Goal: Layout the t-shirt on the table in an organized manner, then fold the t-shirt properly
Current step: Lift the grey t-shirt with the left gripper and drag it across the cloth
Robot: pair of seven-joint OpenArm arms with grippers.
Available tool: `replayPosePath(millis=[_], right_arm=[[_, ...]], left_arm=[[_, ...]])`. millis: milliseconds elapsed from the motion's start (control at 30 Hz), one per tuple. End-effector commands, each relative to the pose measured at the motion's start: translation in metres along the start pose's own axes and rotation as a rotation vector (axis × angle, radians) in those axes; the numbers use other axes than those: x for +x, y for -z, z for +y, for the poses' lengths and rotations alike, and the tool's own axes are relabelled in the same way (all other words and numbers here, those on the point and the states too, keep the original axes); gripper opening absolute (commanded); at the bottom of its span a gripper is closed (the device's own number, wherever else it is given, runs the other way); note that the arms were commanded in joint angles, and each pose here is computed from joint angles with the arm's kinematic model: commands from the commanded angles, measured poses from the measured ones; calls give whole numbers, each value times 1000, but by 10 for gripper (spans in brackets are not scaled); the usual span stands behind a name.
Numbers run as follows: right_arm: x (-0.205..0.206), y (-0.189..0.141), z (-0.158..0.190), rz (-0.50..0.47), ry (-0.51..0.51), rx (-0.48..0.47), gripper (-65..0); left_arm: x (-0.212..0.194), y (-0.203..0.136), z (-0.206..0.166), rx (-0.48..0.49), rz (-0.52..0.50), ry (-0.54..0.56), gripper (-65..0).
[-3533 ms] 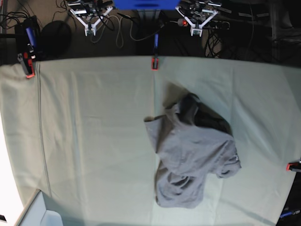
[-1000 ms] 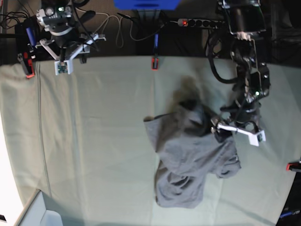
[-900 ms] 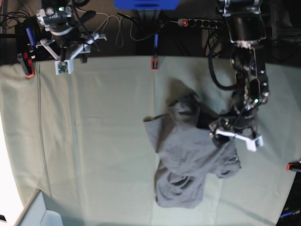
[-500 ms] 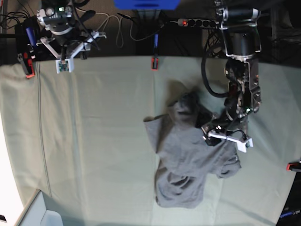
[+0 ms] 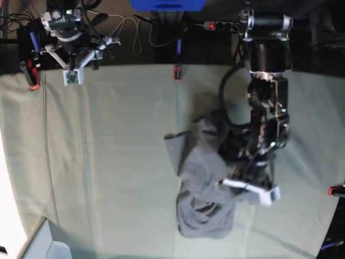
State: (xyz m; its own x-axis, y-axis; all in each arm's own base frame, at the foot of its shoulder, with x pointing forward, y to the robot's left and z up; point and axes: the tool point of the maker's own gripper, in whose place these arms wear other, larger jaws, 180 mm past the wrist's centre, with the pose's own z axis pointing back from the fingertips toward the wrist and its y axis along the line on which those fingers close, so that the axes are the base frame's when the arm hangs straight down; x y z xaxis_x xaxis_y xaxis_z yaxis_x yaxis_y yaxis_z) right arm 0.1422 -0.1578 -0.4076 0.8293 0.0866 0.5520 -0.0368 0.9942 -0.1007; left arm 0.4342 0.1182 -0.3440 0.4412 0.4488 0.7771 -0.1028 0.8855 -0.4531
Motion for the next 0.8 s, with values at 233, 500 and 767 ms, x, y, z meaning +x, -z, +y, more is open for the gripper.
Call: replayPosePath(millis=[233, 500, 767], right_arm=[[1, -4, -16, -14, 6, -40, -389], [-9, -7, -15, 12, 6, -39, -389], [-13, -8, -11, 21, 6, -30, -389]], left_arm=[[11, -16, -225, -454, -89, 285, -648], [-150, -44, -317, -743, 18, 873, -481], [-173, -52, -294, -749, 15, 759, -294]])
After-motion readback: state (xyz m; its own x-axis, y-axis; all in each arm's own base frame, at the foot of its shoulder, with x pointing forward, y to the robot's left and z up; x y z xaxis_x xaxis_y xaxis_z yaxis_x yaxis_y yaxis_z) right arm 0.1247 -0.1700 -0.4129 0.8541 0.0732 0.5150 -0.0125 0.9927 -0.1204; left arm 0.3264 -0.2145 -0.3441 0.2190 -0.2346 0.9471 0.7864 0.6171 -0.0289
